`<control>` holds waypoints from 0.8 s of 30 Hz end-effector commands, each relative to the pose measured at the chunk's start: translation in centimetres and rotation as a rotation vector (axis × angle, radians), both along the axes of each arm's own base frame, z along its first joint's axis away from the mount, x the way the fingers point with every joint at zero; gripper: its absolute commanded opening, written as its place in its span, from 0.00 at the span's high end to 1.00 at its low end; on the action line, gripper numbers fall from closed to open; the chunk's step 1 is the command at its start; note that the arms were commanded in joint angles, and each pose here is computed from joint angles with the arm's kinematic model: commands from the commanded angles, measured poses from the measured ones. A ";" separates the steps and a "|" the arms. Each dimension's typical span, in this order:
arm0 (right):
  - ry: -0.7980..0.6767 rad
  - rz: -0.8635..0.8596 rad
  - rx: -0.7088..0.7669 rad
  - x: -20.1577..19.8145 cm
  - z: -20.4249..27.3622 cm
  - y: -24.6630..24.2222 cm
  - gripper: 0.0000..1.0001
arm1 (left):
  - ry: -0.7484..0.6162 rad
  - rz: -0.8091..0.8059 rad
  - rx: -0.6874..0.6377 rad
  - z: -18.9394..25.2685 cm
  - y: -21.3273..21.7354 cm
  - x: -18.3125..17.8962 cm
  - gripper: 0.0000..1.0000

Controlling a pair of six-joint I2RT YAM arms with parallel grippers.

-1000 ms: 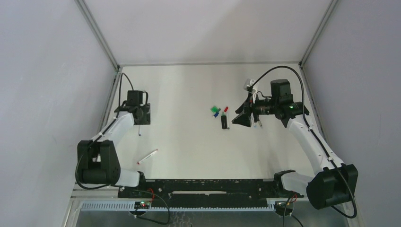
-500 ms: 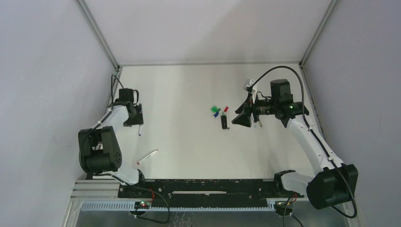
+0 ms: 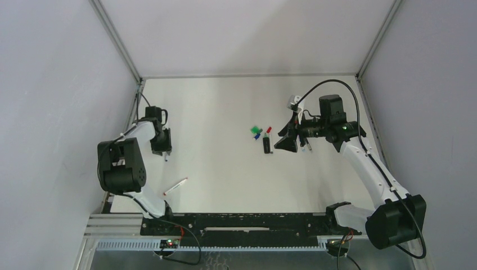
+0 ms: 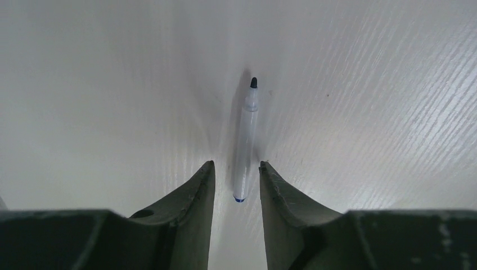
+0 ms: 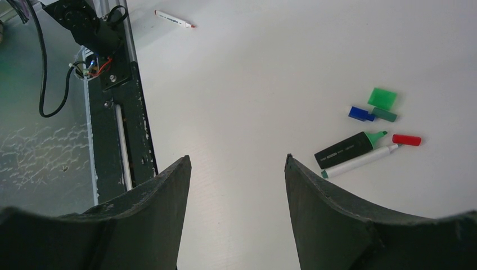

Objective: Insert the pens into the pen caps
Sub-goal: Pick up the pen from the center of the board.

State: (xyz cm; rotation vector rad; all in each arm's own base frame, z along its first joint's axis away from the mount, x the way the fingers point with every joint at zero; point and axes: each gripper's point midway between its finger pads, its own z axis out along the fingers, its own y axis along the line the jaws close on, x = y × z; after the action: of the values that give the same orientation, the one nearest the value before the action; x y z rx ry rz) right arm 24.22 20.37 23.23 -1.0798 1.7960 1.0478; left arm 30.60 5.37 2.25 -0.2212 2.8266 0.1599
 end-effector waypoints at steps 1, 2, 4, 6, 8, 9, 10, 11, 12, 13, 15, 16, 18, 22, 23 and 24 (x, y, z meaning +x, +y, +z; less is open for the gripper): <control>-0.036 0.013 -0.002 0.0 0.4 0.1 0.31 | -0.010 0.005 -0.019 0.8 0.1 1.1 0.62; -0.037 0.012 -0.001 0.0 0.4 0.1 0.31 | -0.004 0.005 -0.022 0.7 0.1 1.0 0.63; -0.037 0.012 -0.002 0.0 0.4 0.1 0.31 | 0.007 0.005 -0.027 0.5 -0.1 0.9 0.65; -0.036 0.012 -0.002 0.0 0.4 0.1 0.31 | 0.015 0.005 -0.033 0.3 -0.1 0.9 0.66; -0.037 0.011 -0.003 0.0 0.4 0.1 0.31 | 0.024 0.002 -0.041 0.1 -0.3 0.8 0.68; -0.035 0.012 -0.002 0.0 0.3 0.1 0.31 | 0.030 0.002 -0.044 0.0 -0.3 0.8 0.69; -0.034 0.012 -0.003 0.0 0.3 0.1 0.31 | 0.035 0.002 -0.047 -0.1 -0.4 0.7 0.69; -0.035 0.013 -0.002 0.0 0.3 0.1 0.31 | 0.041 0.001 -0.051 -0.2 -0.5 0.6 0.70; -0.033 0.012 -0.003 0.0 0.3 0.1 0.31 | 0.046 0.000 -0.053 -0.3 -0.5 0.6 0.70; -0.034 0.014 -0.001 0.0 0.4 0.1 0.31 | 0.051 0.000 -0.056 -0.4 -0.5 0.5 0.70; -0.035 0.014 0.000 0.0 0.4 0.1 0.31 | 0.059 0.000 -0.060 -0.5 -0.6 0.5 0.70; -0.035 0.014 -0.001 0.0 0.4 0.1 0.31 | 0.064 0.000 -0.063 -0.6 -0.6 0.4 0.71; -0.035 0.015 0.000 -0.1 0.4 0.1 0.31 | 0.071 0.000 -0.064 -0.7 -0.6 0.3 0.72; -0.037 0.015 0.001 -0.1 0.5 0.1 0.31 | 0.084 -0.003 -0.071 -1.0 -0.8 0.2 0.79; -0.037 0.015 0.002 -0.1 0.5 0.1 0.31 | 0.085 -0.004 -0.073 -1.0 -0.8 0.2 0.81; -0.036 0.016 0.002 -0.1 0.5 0.2 0.31 | 0.089 -0.005 -0.075 -1.0 -0.9 0.2 0.84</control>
State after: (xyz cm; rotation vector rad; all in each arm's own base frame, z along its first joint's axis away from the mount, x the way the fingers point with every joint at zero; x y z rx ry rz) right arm 24.28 20.31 23.15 -1.0808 1.7984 1.0398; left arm 30.33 4.61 1.39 -0.2299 2.9104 0.0914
